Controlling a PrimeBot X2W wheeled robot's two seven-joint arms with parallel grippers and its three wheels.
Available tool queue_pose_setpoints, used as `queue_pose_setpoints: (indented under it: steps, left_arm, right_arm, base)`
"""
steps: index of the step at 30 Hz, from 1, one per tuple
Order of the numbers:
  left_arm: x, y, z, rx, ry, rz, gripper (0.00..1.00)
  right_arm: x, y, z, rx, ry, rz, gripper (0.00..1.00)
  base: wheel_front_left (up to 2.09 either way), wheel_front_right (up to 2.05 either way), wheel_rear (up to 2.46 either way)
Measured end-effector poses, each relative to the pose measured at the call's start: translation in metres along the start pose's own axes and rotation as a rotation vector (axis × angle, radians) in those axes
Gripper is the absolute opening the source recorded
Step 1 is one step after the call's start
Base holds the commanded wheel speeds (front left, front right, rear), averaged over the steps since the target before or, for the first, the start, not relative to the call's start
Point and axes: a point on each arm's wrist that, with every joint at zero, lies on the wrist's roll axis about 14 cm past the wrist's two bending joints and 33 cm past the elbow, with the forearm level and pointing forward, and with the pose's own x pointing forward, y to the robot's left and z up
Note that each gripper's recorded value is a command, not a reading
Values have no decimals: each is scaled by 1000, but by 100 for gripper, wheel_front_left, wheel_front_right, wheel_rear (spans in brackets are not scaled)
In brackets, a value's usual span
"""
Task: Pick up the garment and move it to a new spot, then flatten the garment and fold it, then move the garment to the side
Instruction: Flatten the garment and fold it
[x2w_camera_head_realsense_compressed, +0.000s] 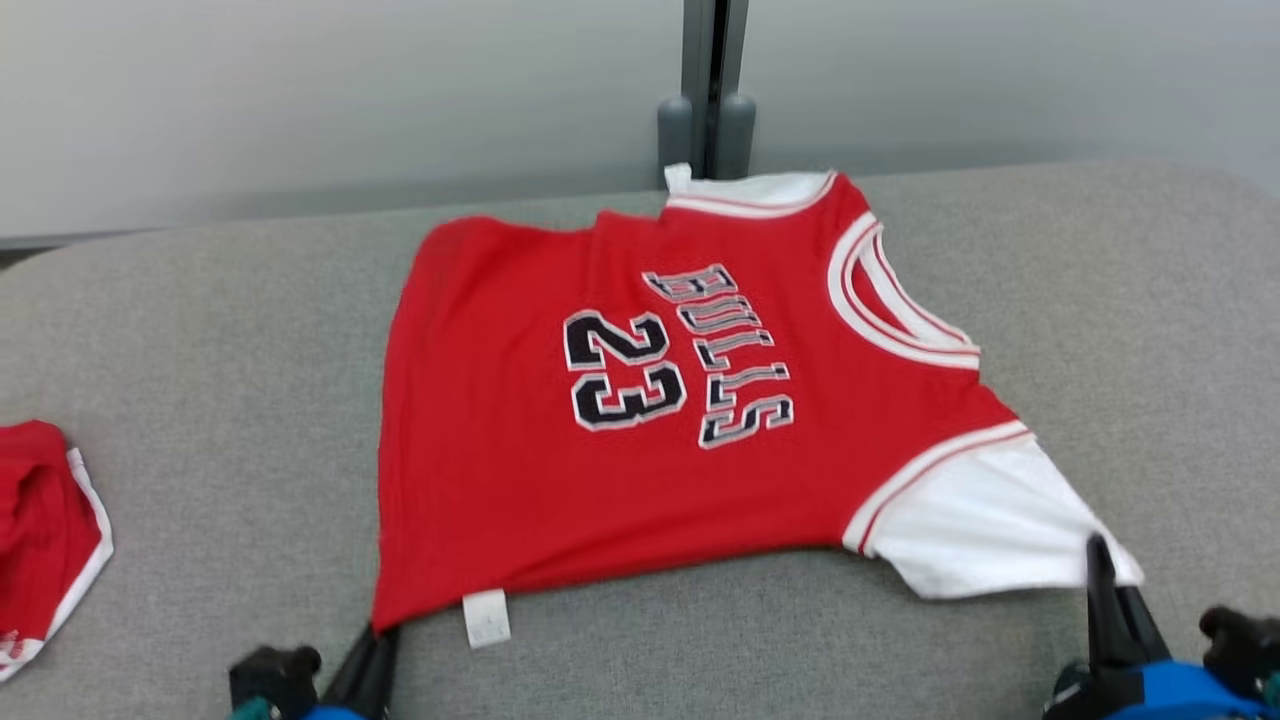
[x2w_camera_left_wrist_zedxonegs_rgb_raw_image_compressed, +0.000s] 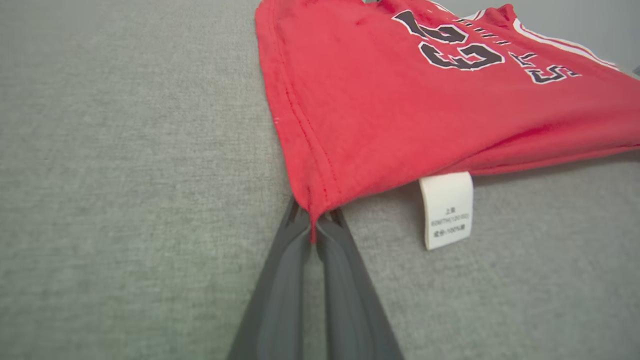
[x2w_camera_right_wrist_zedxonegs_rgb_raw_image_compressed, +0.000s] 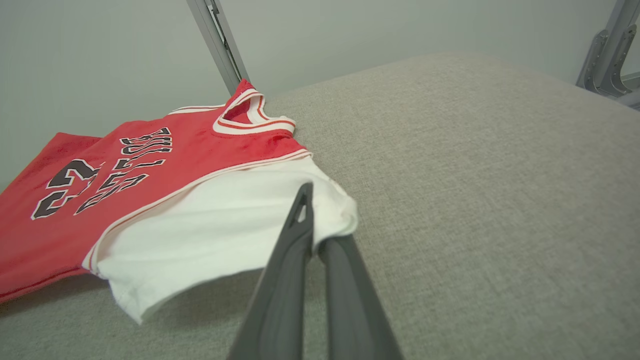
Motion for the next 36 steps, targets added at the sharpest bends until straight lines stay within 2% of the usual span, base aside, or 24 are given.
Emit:
queue_pose_setpoints:
  steps: [11, 17, 19, 25, 26, 29, 36]
  left_arm:
    - [-44, -16, -25, -20, -1, 15, 0]
    - [-46, -24, -10, -30, -63, 3, 0]
    - [-37, -27, 17, -78, -146, 5, 0]
    - [-10, -36, 52, -50, -214, -50, 0]
    - [5, -35, 60, -47, -217, -60, 0]
    - [22, -29, 62, -34, -198, -60, 0]
    - [48, -15, 66, -3, -168, -51, 0]
  right_arm:
    - [-63, -18, -35, 40, 90, -36, 0]
    - [-68, -20, -28, 44, 65, -37, 0]
    - [-51, -12, -5, 58, -4, -19, 0]
    - [-8, 14, 26, 65, -91, 45, 0]
    - [17, 31, 36, 44, -113, 86, 0]
    - [47, 46, 48, 14, -136, 116, 0]
    - [88, 61, 50, -40, -126, 138, 0]
  base:
    - [0, 0, 0]
    - [0, 0, 0]
    - [0, 0, 0]
    - [0, 0, 0]
    - [0, 0, 0]
    - [0, 0, 0]
    - [0, 0, 0]
